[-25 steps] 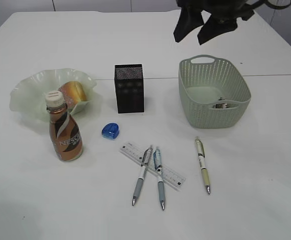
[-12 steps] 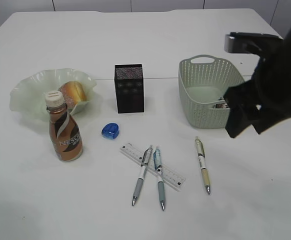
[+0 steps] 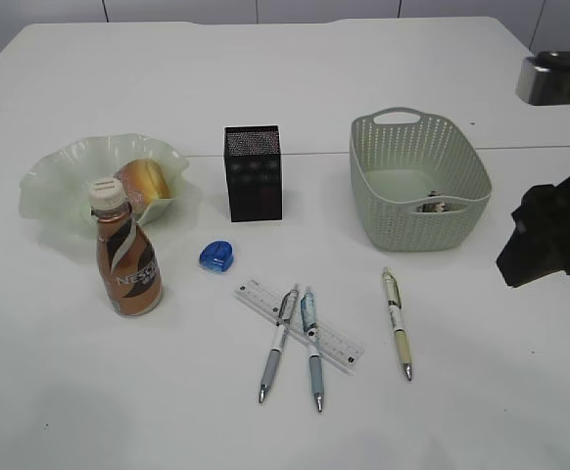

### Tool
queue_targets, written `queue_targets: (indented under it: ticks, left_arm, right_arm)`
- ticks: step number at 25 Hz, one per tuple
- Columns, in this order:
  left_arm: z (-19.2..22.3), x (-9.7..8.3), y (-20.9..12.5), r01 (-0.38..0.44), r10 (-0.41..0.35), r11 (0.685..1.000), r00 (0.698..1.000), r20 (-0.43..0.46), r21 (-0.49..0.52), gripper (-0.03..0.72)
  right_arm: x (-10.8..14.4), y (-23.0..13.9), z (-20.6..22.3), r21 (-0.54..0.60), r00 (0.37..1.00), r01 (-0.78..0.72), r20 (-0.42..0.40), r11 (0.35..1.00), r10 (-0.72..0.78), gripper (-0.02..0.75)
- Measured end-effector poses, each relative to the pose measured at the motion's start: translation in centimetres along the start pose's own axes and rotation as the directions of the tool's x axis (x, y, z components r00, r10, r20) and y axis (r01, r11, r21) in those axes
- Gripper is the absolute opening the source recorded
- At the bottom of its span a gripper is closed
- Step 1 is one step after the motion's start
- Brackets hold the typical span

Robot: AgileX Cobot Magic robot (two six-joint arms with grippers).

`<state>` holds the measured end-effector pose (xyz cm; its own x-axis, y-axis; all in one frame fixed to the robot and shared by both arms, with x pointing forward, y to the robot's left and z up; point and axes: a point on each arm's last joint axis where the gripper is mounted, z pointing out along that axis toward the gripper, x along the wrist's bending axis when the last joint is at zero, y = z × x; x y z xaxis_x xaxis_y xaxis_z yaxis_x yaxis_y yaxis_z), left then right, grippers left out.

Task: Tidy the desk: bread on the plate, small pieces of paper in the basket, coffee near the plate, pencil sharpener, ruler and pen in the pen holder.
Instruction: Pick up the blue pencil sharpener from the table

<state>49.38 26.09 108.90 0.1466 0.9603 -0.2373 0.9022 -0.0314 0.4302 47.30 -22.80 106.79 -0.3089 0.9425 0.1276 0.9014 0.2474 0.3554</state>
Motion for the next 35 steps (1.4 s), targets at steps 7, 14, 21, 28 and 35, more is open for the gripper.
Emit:
queue_targets:
  ticks: [7, 14, 21, 28, 35]
  left_arm:
    - [-1.8, -4.9, 4.9, -0.161, 0.165, 0.983, 0.986, 0.037, -0.087, 0.332]
    - [2.7, -9.0, 9.3, -0.267, 0.267, 0.964, 0.963, 0.041, 0.003, 0.332]
    - [8.5, -10.9, 11.6, -0.259, 0.26, 0.963, 0.965, -0.014, 0.07, 0.332]
    - [13.6, -11.3, 11.7, -0.26, 0.267, 0.954, 0.963, -0.026, 0.147, 0.332]
    - [17.9, -12.3, 11.2, -0.284, 0.294, 0.939, 0.956, -0.02, 0.196, 0.332]
  right_arm:
    - [0.0, -0.2, 0.0, 0.013, 0.999, -0.04, 0.0, 0.999, 0.04, 0.446]
    - [0.0, -0.9, -0.1, 0.088, 0.997, -0.083, 0.011, 0.993, 0.082, 0.446]
    - [-0.8, -2.0, -1.7, 0.052, 0.987, -0.113, 0.121, 0.992, 0.106, 0.446]
    - [-0.8, -2.2, -2.1, 0.044, 0.986, -0.111, 0.134, 0.993, 0.104, 0.445]
    - [-0.9, -2.2, -2.1, 0.043, 0.985, -0.11, 0.141, 0.993, 0.103, 0.445]
